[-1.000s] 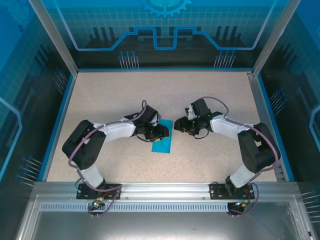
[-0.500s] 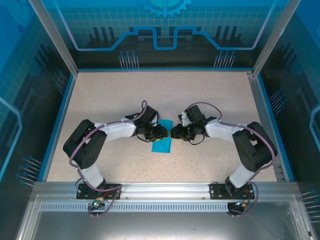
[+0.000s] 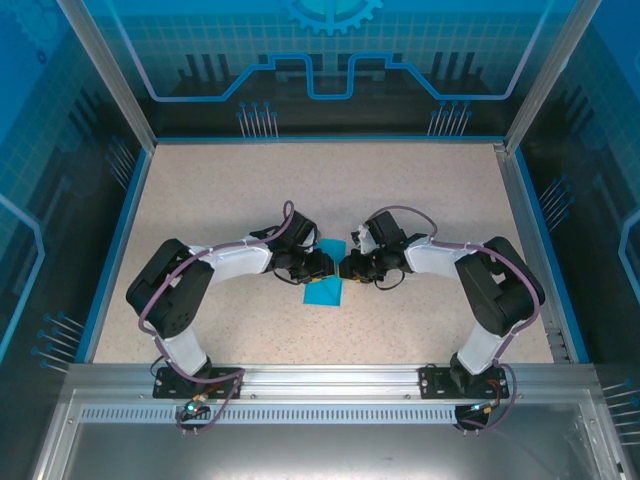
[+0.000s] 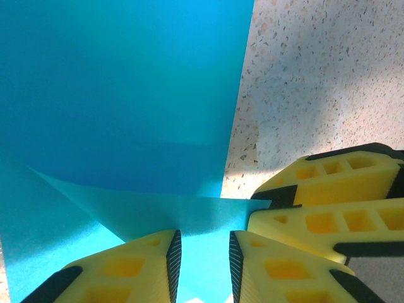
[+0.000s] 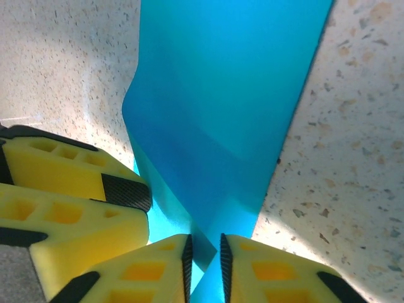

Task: Fold a paper plane with a square sheet of paper (pick it up from the middle)
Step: Fold the triangle a second time at the center of the table.

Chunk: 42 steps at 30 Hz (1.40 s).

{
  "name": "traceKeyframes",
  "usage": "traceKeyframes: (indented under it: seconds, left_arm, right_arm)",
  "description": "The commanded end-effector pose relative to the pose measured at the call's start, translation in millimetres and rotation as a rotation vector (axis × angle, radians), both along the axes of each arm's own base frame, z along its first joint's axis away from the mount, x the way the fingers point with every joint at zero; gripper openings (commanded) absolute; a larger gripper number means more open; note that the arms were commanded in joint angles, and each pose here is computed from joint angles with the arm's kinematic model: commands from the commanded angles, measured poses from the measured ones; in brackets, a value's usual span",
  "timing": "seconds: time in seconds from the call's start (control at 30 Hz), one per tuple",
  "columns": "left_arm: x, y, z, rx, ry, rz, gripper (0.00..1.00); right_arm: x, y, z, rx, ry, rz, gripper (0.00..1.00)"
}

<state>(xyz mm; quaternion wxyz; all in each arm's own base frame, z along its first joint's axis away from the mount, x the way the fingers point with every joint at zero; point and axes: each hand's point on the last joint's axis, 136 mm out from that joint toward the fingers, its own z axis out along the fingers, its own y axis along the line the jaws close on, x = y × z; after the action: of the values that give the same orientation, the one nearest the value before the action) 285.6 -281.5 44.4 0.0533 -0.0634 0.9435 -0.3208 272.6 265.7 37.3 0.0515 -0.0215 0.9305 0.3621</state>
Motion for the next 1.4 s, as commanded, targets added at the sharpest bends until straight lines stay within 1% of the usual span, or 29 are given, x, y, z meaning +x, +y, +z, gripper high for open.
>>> traceKeyframes:
  seconds: [0.0, 0.1, 0.17, 0.2, 0.33, 0.63, 1.0, 1.37]
  left_arm:
    - [-0.9, -0.4, 2.7, 0.013, -0.001, -0.009, 0.29]
    - [-1.8, -4.3, 10.4, -0.013, 0.0, -0.017, 0.29]
    - [-3.3, -10.3, 19.7, -0.056, -0.004, -0.037, 0.3]
    - [-4.2, -13.0, 24.6, -0.071, -0.009, -0.044, 0.3]
    - [-4.5, -14.6, 32.7, -0.092, -0.02, -0.052, 0.29]
    - [-4.3, -18.5, 23.7, -0.096, 0.006, -0.055, 0.27]
    - [-7.5, -19.7, 18.8, -0.097, 0.026, -0.065, 0.25]
    - [-15.5, -17.7, 9.7, -0.092, 0.048, -0.059, 0.23]
  right_arm:
    - [2.7, 8.4, 2.9, 0.019, -0.008, 0.016, 0.16]
    - [2.4, 3.8, -4.2, -0.014, -0.003, 0.01, 0.12]
    - [1.9, 0.5, -9.1, -0.037, -0.001, 0.009, 0.11]
    - [9.9, 4.1, -3.0, -0.032, -0.024, 0.01, 0.11]
    - [13.4, 4.5, -5.5, -0.045, -0.029, 0.016, 0.1]
    - [15.5, 5.6, -7.4, -0.053, -0.033, 0.031, 0.1]
    - [1.8, 7.6, -12.8, -0.038, 0.012, 0.056, 0.1]
    - [-5.4, 4.1, -25.1, -0.092, 0.039, 0.061, 0.1]
